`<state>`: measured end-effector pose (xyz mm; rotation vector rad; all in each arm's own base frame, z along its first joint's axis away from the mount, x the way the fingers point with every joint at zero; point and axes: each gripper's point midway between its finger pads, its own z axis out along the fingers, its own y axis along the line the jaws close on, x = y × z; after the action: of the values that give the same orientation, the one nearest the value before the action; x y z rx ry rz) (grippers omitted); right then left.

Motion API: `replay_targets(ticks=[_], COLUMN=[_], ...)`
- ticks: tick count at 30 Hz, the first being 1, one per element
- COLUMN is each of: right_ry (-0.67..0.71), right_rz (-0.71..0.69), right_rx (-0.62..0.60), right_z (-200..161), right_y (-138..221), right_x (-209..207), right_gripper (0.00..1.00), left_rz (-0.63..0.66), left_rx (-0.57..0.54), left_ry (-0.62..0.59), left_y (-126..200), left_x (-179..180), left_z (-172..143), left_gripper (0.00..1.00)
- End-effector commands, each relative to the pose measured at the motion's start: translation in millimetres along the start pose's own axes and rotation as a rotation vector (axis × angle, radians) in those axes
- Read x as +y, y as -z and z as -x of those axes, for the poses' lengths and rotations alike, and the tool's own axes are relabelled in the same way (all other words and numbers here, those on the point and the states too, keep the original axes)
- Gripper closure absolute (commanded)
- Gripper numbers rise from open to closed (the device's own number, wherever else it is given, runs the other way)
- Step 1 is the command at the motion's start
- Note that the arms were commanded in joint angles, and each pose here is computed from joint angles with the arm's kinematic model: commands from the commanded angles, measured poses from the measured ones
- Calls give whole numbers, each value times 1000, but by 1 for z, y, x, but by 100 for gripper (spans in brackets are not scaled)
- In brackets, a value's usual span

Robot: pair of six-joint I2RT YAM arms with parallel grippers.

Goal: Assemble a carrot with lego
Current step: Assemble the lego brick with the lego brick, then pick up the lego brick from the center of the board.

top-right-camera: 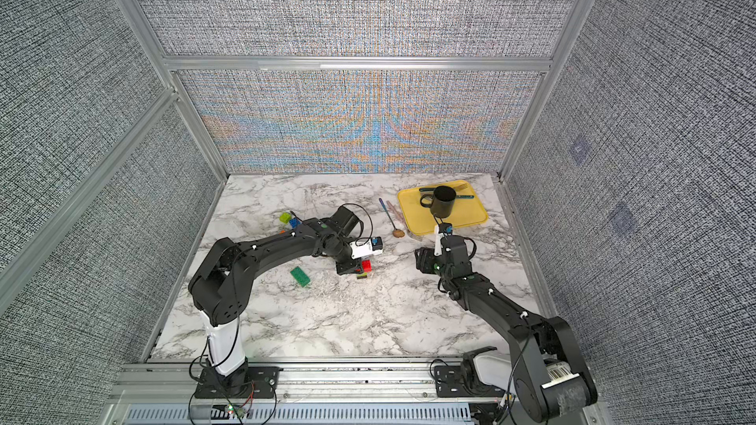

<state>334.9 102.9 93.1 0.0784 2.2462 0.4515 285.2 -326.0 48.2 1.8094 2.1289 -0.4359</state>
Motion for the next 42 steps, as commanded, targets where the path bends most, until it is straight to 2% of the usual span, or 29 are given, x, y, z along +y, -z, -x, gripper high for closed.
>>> replay_targets(ticks=[1, 8, 11, 14, 16, 19, 23, 29, 33, 37, 39, 42], right_ry=[-2, -9, -11, -5, -3, -4, -4, -3, -3, 30, 52, 64], right_rz=[8, 13, 14, 16, 13, 7, -6, -2, 6, 26, 39, 58], right_rx=[-10, -5, -4, -4, -12, -10, -14, -15, -21, -42, -57, -71], right_z=[1, -1, 0, 2, 5, 4, 3, 4, 7, 11, 13, 15], right_y=[-1, -1, -2, -1, 0, 2, 5, 6, 9, 14, 17, 17], right_x=[1, 1, 2, 3, 4, 2, 0, 1, 4, 11, 15, 21], right_gripper=[35, 35, 35, 35, 35, 35, 35, 35, 35, 35, 35, 35], left_rz=[27, 47, 40, -5, -34, -64, -74, -48, 8, 92, 172, 291], left_rx=[166, 247, 206, 114, 67, 66, 59, 40, -23, -200, -230, -133], left_ry=[59, 62, 49, -33, -116, -175, -167, -153, -95, 100, 228, 319], left_y=[-12, -14, -10, 0, 6, 10, 12, 22, 47, 86, 98, 100], left_x=[-4, -10, -9, -16, -20, -19, -15, -13, -9, 9, 31, 65], left_z=[-35, -49, -38, -15, -5, -1, 2, 8, 19, 30, 14, -27], left_gripper=[79, 81, 81, 79, 75, 69, 53, 37, 33, 32, 33, 31])
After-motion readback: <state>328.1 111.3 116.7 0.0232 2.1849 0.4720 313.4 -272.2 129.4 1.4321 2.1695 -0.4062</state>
